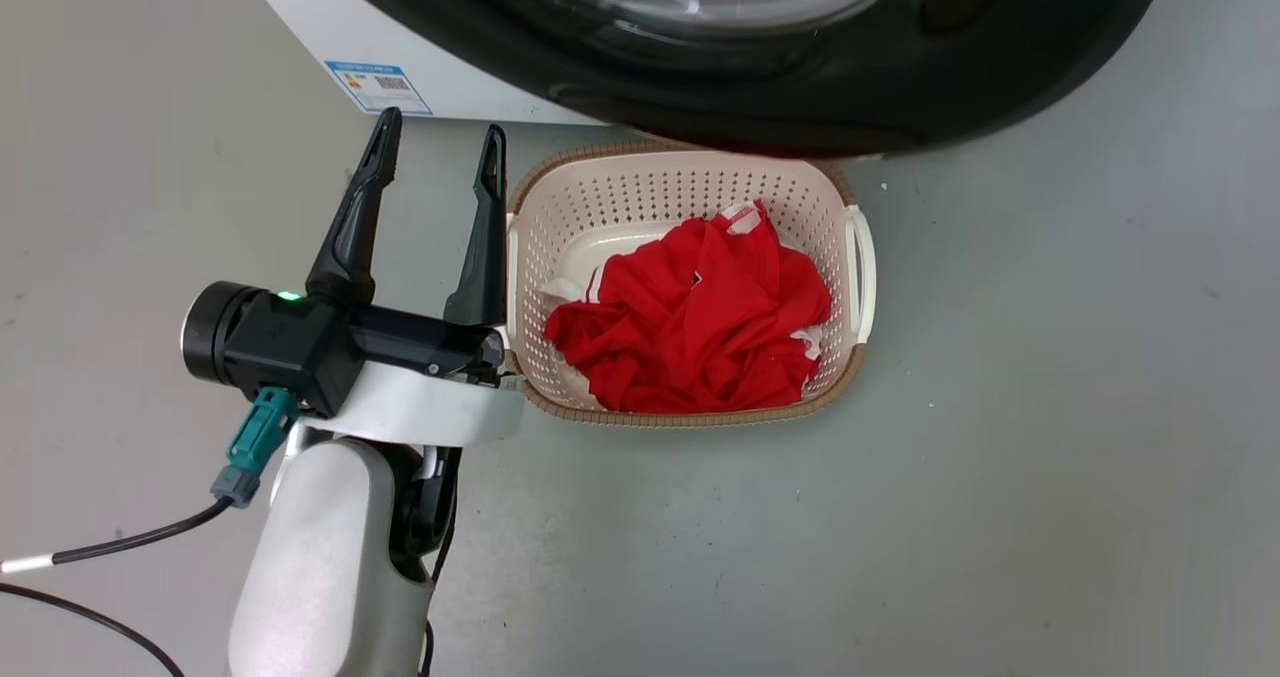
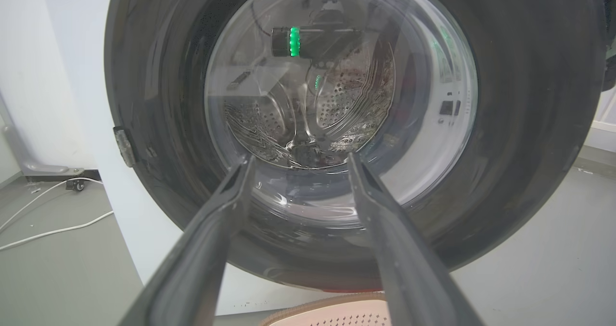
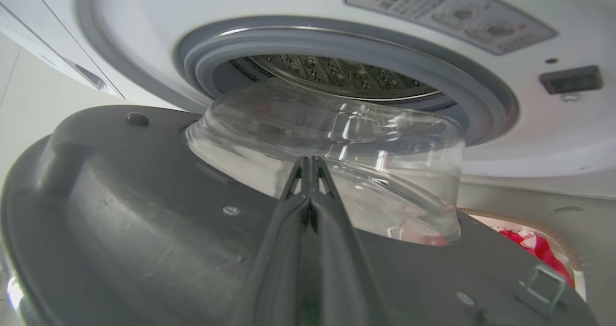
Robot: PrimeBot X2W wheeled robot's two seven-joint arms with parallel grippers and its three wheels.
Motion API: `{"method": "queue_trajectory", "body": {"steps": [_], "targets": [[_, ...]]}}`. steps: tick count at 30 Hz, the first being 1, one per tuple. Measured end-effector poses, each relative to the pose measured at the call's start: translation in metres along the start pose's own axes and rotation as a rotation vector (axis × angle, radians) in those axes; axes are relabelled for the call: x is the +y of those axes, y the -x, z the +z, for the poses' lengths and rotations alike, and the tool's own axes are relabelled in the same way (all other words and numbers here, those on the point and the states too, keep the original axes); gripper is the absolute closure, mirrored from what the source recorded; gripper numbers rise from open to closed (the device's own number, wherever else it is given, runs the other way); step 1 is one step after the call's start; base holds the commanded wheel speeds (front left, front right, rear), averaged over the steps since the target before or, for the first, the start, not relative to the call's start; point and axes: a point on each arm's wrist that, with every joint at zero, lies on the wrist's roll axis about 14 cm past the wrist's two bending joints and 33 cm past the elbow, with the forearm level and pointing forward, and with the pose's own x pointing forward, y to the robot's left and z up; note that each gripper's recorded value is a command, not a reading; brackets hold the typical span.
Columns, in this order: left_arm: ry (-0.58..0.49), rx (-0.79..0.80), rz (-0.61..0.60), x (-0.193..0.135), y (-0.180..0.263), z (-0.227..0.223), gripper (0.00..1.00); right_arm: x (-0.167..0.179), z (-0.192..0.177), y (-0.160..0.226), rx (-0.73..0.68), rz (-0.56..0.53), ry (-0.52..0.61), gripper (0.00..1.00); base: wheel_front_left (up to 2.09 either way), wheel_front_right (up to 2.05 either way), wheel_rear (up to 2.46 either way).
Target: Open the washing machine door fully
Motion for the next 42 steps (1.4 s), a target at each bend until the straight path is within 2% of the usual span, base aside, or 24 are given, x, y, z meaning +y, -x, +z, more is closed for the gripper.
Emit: {"method": "queue_trajectory", "body": {"steps": [14,30,38,42], "targets": [[-0.034,-0.019,0.007,-0.003,0.026,0.028,0.0,0.031,-0.073,0.045,0.203,0.09,-0.008,1.0,0.0,0.0,0.0],[-0.065,-0.047,0.005,-0.01,0.063,0.056,0.0,0.085,-0.182,0.084,0.373,0.26,-0.021,1.0,0.0,0.0,0.0],[-0.066,-0.042,0.009,-0.01,0.072,0.057,0.0,0.096,-0.207,0.087,0.373,0.301,-0.05,1.0,0.0,0.0,0.0],[-0.065,-0.039,0.011,-0.01,0.075,0.057,0.0,0.092,-0.204,0.087,0.302,0.296,-0.087,1.0,0.0,0.0,0.0]]}}
